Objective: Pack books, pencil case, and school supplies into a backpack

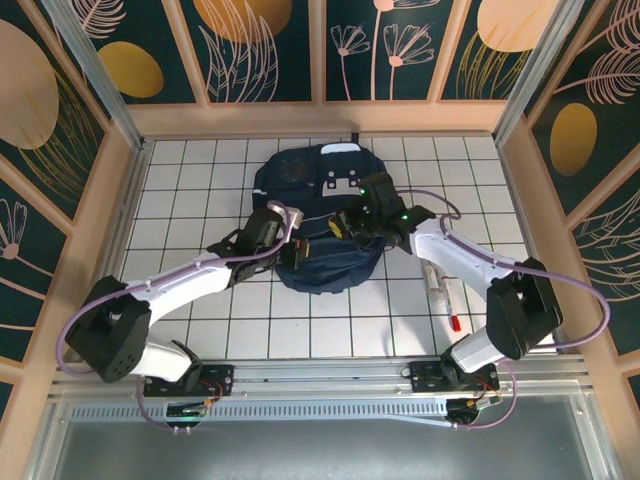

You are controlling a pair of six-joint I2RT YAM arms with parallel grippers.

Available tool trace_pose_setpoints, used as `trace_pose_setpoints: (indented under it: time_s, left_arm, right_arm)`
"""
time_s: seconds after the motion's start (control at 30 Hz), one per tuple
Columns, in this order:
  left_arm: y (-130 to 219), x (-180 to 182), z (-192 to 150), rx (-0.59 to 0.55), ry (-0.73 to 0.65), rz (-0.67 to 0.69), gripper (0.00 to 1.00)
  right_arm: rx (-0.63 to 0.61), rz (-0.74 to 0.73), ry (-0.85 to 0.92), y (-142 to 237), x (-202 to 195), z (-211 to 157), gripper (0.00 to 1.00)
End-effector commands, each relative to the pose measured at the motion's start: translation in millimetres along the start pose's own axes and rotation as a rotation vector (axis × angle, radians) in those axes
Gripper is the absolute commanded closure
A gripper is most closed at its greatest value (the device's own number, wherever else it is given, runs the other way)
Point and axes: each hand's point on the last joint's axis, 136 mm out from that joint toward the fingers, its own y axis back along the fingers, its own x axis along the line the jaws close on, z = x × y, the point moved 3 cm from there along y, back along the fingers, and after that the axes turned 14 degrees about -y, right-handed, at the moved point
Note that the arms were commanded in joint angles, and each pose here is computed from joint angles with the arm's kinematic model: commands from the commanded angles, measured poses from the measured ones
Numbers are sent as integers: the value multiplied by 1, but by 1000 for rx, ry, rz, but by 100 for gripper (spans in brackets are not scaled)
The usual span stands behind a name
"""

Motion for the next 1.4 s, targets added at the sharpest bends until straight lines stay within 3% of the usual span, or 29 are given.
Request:
trace_pose_setpoints:
  time_s: [0.0,0.17,0.27,0.4,0.57,0.77,0.9,0.97,1.03,1.17,1.37]
  left_arm:
    - [12,38,-19,19,-32,176,100]
    - [29,53,-26,22,-88,214,100]
    - [36,37,-18,-14,-164,115,100]
    - [40,10,-1,-74,-128,-53,100]
    - [35,-20,13,-114,-70,-189,100]
    - [32,-57,32,-148,-61,-294,100]
    - [35,-71,44,-197,-44,-350,100]
    - [36,-73,47,-195,-40,-346,100]
    - [39,-70,46,-197,-38,-332,100]
    - [43,-27,25,-173,-68,-70,100]
    - [59,48,-10,-175,0,45,100]
  right_arm:
    - [11,26,46,26,4,-3,100]
    - [-16,15,50,31,-5,12,100]
    - [-53,16,49,34,-4,33,100]
    - [-52,11,53,25,-5,35,100]
    - [-25,9,32,6,-8,26,85]
    - [0,36,45,-14,1,-3,61]
    - [-38,17,62,-26,2,-22,55]
    - [-47,15,49,-30,0,-28,60]
    - [-44,27,50,-30,2,-33,75]
    - [-111,25,64,-14,4,-29,97]
    - [-130,14,90,6,3,-21,100]
